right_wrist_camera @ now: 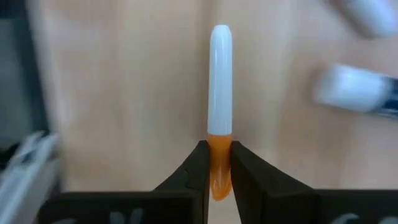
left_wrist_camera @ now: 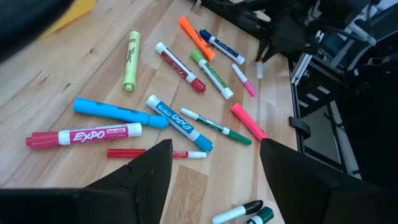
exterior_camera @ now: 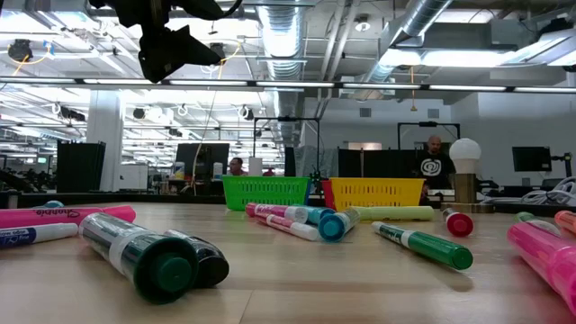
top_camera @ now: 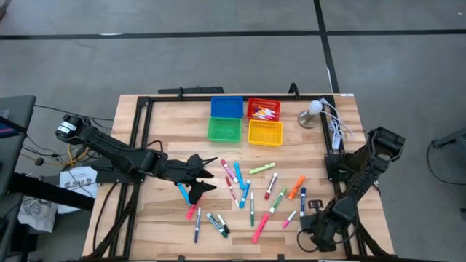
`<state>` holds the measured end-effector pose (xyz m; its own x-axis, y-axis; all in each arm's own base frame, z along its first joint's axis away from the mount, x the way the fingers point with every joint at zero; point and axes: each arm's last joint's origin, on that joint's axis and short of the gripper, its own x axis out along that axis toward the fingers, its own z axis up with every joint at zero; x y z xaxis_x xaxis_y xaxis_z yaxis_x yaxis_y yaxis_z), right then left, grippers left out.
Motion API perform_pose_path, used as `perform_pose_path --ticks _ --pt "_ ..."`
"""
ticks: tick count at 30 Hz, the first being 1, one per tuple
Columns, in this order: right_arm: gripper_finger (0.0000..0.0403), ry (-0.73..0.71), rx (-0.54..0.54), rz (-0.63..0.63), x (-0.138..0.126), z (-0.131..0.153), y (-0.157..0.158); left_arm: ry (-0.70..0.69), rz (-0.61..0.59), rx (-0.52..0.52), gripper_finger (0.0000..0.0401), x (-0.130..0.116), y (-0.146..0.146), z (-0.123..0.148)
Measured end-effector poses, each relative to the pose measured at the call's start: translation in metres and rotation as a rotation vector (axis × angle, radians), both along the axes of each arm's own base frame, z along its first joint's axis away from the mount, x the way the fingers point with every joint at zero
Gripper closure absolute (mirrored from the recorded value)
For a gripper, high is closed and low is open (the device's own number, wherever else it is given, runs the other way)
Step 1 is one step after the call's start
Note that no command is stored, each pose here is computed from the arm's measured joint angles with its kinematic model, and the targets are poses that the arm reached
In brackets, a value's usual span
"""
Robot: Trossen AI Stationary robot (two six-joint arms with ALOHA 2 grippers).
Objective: Pick & Place Markers
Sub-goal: Put the orange pen into the red basket
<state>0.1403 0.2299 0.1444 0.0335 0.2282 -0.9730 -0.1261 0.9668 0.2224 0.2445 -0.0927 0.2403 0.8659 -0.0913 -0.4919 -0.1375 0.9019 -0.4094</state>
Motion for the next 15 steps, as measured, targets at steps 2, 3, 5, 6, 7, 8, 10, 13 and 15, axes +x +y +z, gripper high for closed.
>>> perform_pose_path --ticks 2,3,5,6,7,8,10,13,15 --pt "0.0371 0.019 0.047 0.046 0.002 0.007 0.005 0.000 0.000 0.000 0.0159 0.000 0.000 0.000" --pt "0.0372 0.029 0.069 0.071 0.003 0.010 0.008 0.000 0.000 0.000 0.0159 0.000 0.000 0.000" --pt "0.0373 0.041 0.116 0.116 0.005 0.017 0.013 0.000 0.000 0.000 0.0159 0.000 0.000 0.000" --pt "0.0373 0.043 0.138 0.137 0.006 0.021 0.016 0.000 0.000 0.000 0.0159 0.000 0.000 0.000" --pt "0.0371 0.042 0.155 0.150 0.006 0.024 0.018 0.000 0.000 0.000 0.0159 0.000 0.000 0.000" --pt "0.0370 0.042 0.167 0.157 0.007 0.027 0.020 0.000 0.000 0.000 0.0159 0.000 0.000 0.000" --pt "0.0367 0.044 0.181 0.155 0.010 0.030 0.021 0.000 0.000 0.000 0.0159 0.000 0.000 0.000" --pt "0.0369 0.051 0.193 0.136 0.013 0.032 0.018 0.000 0.000 0.000 0.0159 0.000 0.000 0.000" --pt "0.0372 0.045 0.200 0.120 0.017 0.035 0.015 0.000 0.000 0.000 0.0159 0.000 0.000 0.000"
